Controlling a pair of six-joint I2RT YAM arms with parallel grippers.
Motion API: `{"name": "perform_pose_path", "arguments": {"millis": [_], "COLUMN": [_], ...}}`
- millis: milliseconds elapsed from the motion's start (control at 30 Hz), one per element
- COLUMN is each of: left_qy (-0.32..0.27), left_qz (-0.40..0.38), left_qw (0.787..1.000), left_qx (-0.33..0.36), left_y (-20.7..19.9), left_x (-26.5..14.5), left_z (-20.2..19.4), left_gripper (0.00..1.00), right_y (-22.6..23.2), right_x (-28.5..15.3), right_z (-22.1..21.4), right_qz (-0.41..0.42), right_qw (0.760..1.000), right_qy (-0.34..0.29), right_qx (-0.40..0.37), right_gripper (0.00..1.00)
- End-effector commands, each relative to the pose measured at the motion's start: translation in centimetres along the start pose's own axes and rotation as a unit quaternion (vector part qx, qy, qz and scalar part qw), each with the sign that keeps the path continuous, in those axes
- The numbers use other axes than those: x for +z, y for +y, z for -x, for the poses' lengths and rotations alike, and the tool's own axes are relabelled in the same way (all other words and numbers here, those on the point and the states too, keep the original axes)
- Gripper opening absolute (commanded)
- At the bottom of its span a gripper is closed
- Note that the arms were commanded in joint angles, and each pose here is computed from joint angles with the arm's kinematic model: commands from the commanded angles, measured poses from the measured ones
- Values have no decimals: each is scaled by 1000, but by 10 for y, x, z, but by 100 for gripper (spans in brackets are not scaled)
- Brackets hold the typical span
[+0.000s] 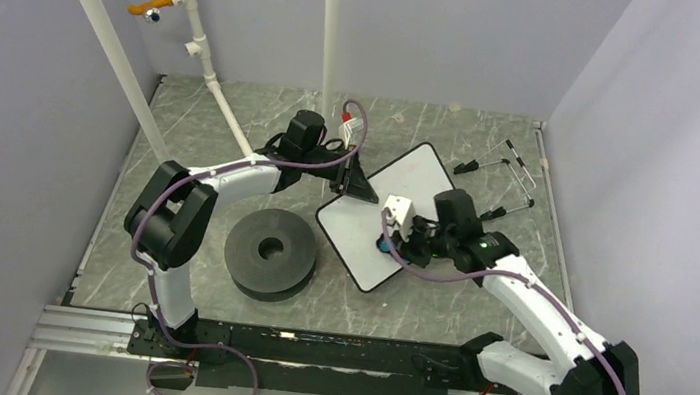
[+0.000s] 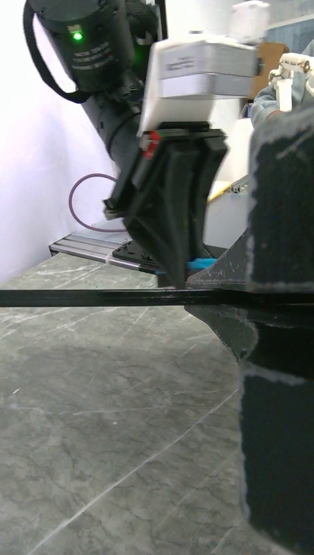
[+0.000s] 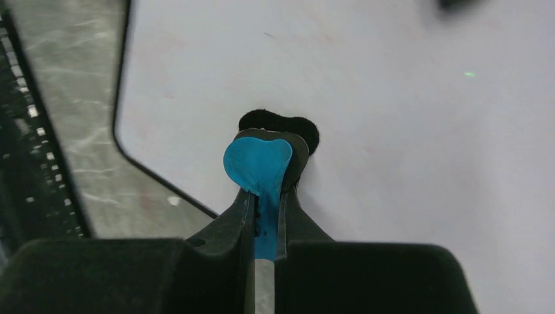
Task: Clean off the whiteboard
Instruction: Erase the whiteboard at the center of the board, then place the whiteboard eraser at the center of the board.
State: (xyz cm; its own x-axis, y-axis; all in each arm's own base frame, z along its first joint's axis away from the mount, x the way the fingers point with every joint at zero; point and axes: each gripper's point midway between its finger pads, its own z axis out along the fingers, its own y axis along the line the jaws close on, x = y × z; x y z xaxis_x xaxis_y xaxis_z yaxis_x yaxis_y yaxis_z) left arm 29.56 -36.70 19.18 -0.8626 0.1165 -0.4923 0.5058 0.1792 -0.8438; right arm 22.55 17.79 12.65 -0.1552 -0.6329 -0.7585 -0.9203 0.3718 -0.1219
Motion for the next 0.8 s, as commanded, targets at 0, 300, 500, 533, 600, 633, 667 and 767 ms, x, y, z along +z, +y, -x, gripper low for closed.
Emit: {"name": "perform_pose_path", "arguments": {"millis": [0,300,500,533,600,633,667,767], "left_qy": [-21,-25,-26,-29,-35,-39,-43,-53], "left_qz": [-73,-58,-24,-12,25,52,71,93], "left_qw": [994,995,995,995,993,992,990,983], "left_qx": [76,81,88,92,107,107,117,147], "left_y": [-57,-55,-40,-38,-30,-24,-22,-27], "left_x": [-6,-17,-25,-27,-33,-37,-41,-50], "left_z": [31,26,31,33,38,40,42,47], "left_gripper": [0,0,0,0,0,0,0,0], "right_y": [17,-91,-65,-53,-30,-19,-8,17], "right_x": [19,-19,-44,-44,-47,-49,-51,-50], "right_z": [32,8,-18,-20,-27,-32,-39,-60], "right_qz": [69,-156,-102,-76,-26,-3,18,65], "right_qw": [996,986,994,997,999,1000,999,996], "right_qy": [-4,-3,8,11,19,28,36,57], "right_qx": [-55,58,37,28,7,-6,-13,-25], "right_gripper": [0,0,4,4,8,10,11,18]}}
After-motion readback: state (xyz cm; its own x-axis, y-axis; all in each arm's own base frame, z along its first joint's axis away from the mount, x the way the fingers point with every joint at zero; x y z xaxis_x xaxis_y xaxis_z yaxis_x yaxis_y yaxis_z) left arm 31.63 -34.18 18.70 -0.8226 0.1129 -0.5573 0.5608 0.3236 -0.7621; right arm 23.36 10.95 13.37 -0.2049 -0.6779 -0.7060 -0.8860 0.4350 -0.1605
